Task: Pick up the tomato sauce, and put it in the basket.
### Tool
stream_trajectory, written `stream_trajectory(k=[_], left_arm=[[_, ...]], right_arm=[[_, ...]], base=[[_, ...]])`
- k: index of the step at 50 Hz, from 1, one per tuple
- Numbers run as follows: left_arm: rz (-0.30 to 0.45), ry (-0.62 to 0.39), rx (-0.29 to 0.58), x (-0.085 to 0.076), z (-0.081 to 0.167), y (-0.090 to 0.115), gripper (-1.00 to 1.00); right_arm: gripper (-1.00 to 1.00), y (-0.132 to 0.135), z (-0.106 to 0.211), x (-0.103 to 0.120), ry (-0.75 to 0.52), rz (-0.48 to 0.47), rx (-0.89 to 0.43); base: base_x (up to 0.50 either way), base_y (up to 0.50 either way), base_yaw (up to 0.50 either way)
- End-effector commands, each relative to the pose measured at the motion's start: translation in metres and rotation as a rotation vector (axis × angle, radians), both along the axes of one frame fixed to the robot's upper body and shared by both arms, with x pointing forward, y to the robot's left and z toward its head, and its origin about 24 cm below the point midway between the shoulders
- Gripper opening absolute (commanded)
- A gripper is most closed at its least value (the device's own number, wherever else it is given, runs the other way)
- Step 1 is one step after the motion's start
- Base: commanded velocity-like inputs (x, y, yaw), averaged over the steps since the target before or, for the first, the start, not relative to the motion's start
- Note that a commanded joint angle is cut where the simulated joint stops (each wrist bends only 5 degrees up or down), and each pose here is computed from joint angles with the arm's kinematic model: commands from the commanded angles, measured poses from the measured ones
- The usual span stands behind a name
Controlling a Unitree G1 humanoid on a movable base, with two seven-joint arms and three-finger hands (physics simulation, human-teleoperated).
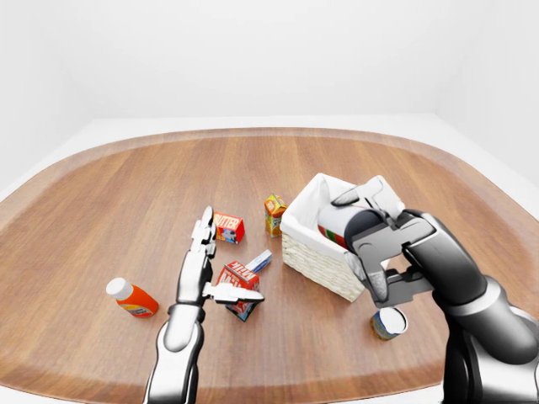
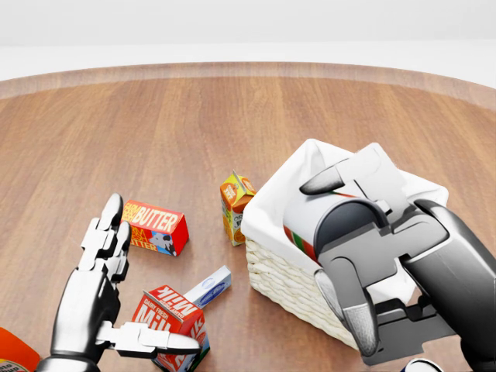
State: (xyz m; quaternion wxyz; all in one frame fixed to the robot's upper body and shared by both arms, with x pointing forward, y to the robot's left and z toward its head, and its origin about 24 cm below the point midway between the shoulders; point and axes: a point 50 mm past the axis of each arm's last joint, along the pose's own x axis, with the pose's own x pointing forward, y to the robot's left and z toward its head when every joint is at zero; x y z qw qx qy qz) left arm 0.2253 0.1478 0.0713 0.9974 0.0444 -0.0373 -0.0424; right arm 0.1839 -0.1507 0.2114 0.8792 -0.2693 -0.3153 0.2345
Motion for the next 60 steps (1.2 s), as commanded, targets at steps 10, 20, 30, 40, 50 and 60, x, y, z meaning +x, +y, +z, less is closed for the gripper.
stream_trajectory(k=[10,20,30,40,50,60], left_arm=[[0.000,0.011,0.002,0.000,-0.003,0.000,1.00],[0.000,0.013,0.003,0.000,-0.003,0.000,1.00],[-0.001,0.018,0.003,0.000,-0.004,-0.001,1.00],[-0.002,0.013,0.002,0.000,-0.003,-0.001,1.00],[-0.002,0.014,0.002,0.000,-0.003,0.000,1.00],[-0.002,0.010,0.000,0.000,-0.002,0.000,1.00]], right_arm=[[-1.00,-0.013,0.031,0.031,-0.128,-0.052,0.032],[-1.00,-0.019,0.046,0.045,-0.170,-0.085,0.049],[-1.00,-0.021,0.042,0.087,-0.075,-0.143,0.086],[-1.00,-0.028,0.032,0.143,0.076,-0.249,0.179],[-1.00,-0.031,0.008,0.200,0.319,-0.356,0.280],[-1.00,-0.040,-0.029,0.236,0.613,-0.528,0.332]], base=[[0.00,0.00,0.00],[0.00,0.00,0.00],[0.00,0.00,0.00],[0.00,0.00,0.00],[0.00,0.00,0.00],[0.00,0.00,0.00]])
